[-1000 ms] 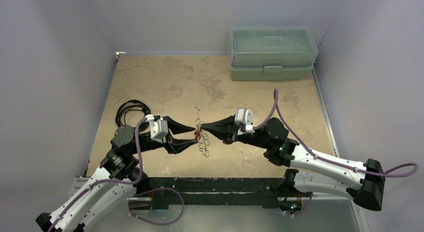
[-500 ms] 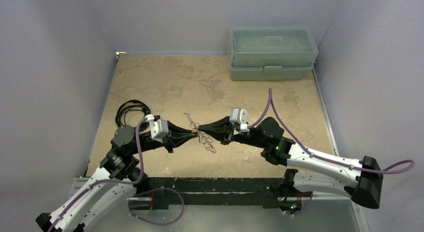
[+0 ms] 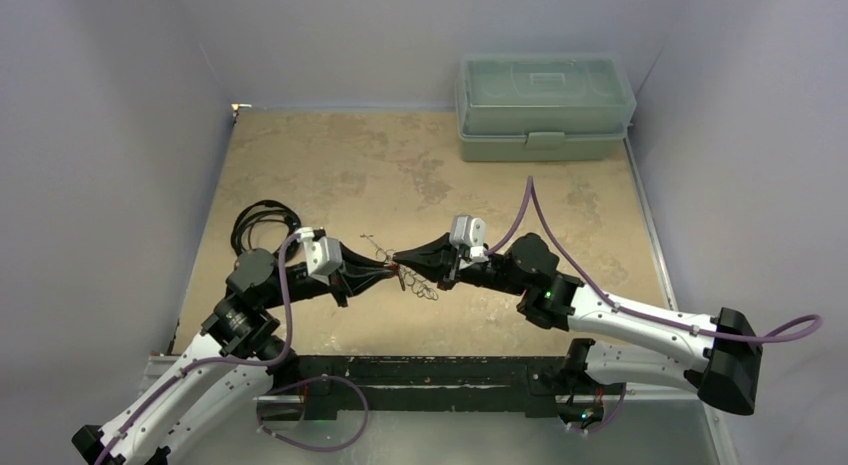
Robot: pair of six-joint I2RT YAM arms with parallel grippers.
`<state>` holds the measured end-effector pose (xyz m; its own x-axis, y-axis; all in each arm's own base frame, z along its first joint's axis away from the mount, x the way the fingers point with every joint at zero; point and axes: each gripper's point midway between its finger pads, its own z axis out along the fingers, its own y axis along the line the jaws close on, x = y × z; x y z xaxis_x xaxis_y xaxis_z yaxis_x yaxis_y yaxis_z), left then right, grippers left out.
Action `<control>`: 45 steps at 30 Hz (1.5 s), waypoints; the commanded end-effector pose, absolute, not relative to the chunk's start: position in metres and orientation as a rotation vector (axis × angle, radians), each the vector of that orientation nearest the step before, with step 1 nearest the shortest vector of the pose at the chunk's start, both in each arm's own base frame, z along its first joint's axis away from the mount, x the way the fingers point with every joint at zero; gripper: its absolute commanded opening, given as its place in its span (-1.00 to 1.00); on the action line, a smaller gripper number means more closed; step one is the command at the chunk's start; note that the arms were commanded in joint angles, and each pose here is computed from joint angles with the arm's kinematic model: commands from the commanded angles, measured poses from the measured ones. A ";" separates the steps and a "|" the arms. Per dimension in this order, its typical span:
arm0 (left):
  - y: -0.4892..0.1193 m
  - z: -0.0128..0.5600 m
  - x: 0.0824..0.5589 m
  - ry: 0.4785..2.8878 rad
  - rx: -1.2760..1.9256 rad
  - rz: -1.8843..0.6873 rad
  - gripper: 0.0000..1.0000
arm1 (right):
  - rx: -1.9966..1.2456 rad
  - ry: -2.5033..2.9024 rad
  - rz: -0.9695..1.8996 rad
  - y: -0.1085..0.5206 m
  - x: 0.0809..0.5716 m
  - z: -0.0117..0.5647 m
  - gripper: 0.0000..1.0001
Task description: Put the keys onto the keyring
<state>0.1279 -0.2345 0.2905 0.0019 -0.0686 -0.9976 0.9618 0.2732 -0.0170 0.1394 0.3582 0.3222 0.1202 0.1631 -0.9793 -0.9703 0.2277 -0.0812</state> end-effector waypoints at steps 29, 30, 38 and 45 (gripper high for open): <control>-0.207 0.313 0.167 1.303 0.739 -0.797 0.91 | -0.881 1.129 0.956 0.331 0.148 0.333 -1.00; -0.201 0.310 0.172 1.326 0.711 -0.760 0.92 | -0.874 1.149 0.947 0.330 0.150 0.328 -1.00; -0.170 0.319 0.193 1.353 0.493 -0.634 0.98 | -0.826 1.339 0.854 0.328 0.173 0.284 -1.00; -0.159 0.316 0.206 1.435 0.413 -0.575 0.99 | -0.857 1.501 0.759 0.339 0.191 0.236 -1.00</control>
